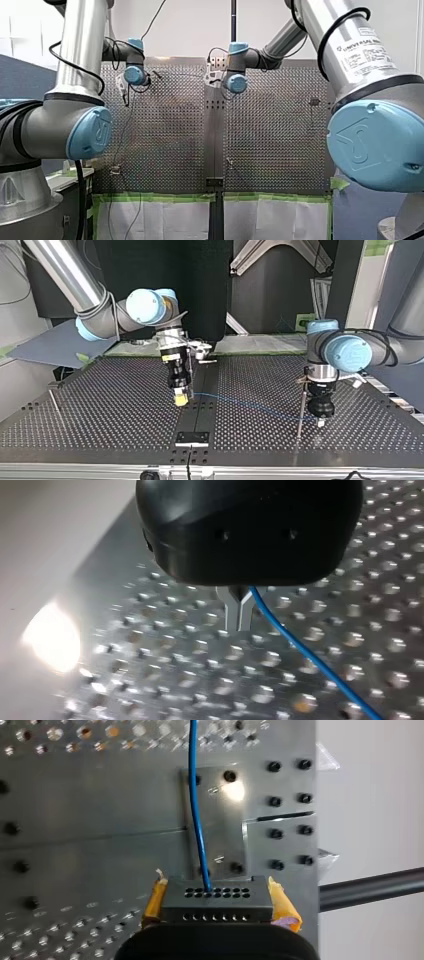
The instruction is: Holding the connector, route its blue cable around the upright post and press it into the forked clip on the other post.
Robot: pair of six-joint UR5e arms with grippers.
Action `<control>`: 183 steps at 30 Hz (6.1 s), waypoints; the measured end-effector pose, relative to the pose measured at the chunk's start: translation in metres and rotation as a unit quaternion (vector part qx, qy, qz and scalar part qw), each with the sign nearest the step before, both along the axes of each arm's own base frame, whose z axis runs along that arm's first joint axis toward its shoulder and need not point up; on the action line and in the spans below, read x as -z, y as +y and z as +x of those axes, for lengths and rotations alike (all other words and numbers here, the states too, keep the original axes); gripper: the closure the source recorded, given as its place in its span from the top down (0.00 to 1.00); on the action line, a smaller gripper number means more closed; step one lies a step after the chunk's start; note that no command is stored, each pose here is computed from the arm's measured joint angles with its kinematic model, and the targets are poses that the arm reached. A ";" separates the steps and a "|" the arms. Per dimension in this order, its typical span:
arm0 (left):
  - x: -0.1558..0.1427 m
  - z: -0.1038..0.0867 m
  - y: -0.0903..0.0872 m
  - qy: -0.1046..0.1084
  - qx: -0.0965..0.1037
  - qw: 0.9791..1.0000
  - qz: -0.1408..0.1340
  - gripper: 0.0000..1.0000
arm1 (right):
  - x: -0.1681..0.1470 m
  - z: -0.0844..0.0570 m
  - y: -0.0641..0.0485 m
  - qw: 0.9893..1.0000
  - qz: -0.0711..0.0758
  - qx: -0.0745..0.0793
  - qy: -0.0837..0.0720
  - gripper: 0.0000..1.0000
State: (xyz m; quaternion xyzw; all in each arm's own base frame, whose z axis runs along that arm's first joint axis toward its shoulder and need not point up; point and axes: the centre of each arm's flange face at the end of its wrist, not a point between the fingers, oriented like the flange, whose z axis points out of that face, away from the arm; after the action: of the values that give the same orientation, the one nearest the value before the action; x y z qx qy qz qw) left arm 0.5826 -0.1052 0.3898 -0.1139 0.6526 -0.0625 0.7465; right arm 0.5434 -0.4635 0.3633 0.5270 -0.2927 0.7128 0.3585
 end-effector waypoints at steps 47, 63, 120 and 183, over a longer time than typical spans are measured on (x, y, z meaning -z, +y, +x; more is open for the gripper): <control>0.062 0.009 -0.003 0.089 0.016 0.995 -0.031 1.00 | 0.155 0.021 -0.002 0.991 0.107 -0.001 0.084 0.00; 0.065 0.007 -0.002 0.097 0.010 0.994 -0.044 1.00 | 0.249 0.020 0.013 0.982 0.150 0.017 0.114 0.00; 0.065 0.007 -0.001 0.099 0.008 0.994 -0.044 1.00 | 0.569 -0.075 0.039 0.936 0.261 0.122 0.203 0.00; 0.066 0.006 0.000 0.102 0.005 0.994 -0.045 1.00 | 0.529 -0.159 0.031 0.937 0.242 0.183 0.175 0.00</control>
State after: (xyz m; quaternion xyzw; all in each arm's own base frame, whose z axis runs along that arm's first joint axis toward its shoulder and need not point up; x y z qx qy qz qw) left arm 0.5890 -0.1049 0.3240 -0.1499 0.7227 -0.0840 0.6694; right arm 0.3843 -0.4321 -0.1660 0.6517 -0.4802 0.4391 0.3897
